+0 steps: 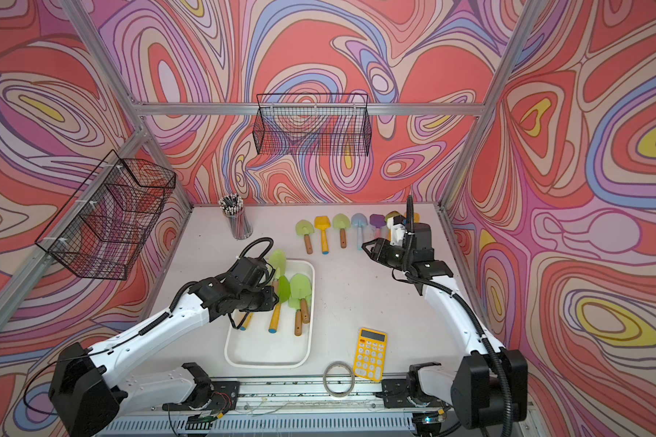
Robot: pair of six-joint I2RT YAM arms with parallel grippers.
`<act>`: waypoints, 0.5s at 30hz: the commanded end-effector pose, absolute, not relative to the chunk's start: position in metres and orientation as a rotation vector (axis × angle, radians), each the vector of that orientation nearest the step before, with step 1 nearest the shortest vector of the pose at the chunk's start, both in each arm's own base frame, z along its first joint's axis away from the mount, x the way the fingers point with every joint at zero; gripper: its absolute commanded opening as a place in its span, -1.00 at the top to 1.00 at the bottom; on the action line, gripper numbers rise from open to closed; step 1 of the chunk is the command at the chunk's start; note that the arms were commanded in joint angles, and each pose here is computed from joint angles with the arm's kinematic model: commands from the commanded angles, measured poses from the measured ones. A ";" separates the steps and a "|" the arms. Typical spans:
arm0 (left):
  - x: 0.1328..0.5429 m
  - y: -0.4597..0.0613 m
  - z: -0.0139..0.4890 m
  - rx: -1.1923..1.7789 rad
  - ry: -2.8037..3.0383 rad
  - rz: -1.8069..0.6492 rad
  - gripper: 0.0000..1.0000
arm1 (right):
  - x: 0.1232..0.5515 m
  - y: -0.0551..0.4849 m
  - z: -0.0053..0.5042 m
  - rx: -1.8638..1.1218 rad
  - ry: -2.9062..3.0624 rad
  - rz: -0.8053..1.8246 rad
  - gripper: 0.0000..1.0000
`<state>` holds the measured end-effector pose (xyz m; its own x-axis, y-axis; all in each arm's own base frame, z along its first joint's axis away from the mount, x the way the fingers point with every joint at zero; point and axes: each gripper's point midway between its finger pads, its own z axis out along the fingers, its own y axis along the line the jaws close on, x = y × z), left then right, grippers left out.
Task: Take the shovel out of the storage box
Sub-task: Pick up the shovel from the storage box.
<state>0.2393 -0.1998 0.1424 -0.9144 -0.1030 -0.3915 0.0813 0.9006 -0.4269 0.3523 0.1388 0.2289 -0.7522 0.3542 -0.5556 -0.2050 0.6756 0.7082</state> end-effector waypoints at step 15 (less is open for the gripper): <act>0.253 -0.280 0.266 0.007 2.084 -1.606 1.00 | 0.301 0.251 0.301 -0.259 1.858 1.630 -0.08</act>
